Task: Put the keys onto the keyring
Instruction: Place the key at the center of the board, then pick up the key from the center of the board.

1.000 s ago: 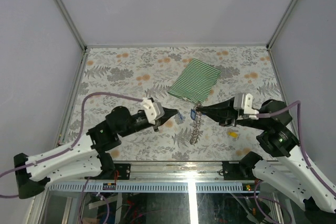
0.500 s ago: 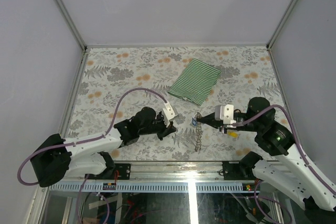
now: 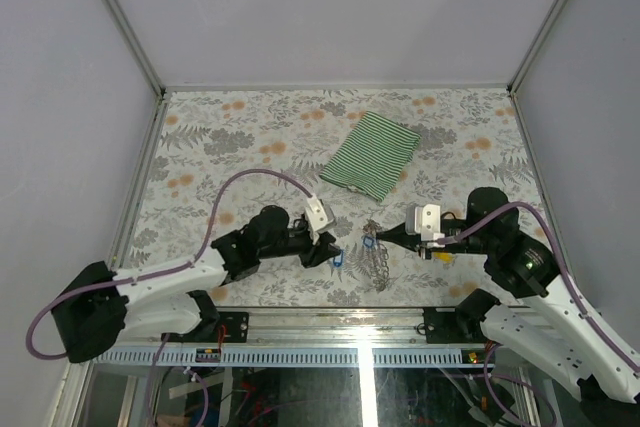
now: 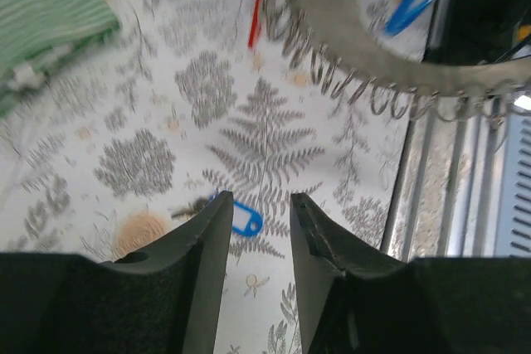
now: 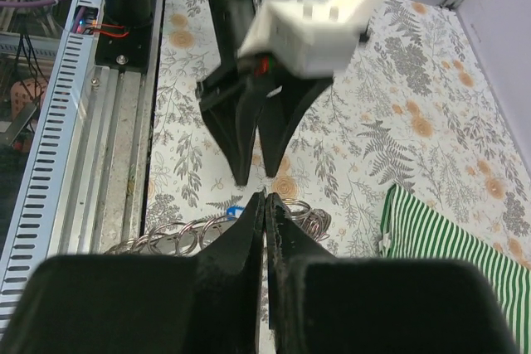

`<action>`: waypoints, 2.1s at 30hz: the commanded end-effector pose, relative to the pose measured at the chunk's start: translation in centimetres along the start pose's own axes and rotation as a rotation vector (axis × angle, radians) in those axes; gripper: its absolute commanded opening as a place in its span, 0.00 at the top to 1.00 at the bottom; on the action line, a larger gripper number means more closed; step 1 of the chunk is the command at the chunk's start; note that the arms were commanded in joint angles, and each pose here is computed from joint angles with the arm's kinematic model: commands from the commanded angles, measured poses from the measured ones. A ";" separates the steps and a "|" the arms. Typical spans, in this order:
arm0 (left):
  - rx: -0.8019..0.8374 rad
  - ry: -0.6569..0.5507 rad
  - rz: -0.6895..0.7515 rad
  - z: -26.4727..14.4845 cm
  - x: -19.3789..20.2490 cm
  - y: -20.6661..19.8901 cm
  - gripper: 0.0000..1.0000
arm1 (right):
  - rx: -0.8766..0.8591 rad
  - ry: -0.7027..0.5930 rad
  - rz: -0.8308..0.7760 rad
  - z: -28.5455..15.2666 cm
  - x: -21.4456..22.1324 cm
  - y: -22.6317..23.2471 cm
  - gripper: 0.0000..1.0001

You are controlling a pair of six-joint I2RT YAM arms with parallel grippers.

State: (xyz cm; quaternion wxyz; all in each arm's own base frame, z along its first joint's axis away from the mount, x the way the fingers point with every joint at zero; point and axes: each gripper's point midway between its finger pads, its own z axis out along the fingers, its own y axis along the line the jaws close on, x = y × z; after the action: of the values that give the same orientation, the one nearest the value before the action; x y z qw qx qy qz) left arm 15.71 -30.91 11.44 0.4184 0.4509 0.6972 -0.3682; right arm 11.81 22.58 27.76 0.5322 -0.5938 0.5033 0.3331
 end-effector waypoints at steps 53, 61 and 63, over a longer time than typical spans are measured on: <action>0.254 -0.590 0.423 -8.3 -22.5 -8.3 0.78 | -0.001 -0.434 -0.145 0.9 -9.8 -1.9 1.00; 0.246 -0.593 0.431 -8.3 -22.6 -8.2 0.83 | -0.016 -0.432 -0.140 1.0 -9.6 -1.7 1.00; 0.243 -0.589 0.428 -8.1 -22.5 -8.1 0.84 | -0.017 -0.434 -0.141 0.9 -9.7 -1.7 1.00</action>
State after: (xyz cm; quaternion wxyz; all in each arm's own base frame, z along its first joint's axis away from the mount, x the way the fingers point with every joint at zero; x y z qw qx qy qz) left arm 11.53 -33.45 34.16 0.5877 0.5126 0.4115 -0.4717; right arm 11.51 25.96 34.15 0.6128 -0.5477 0.3797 0.4247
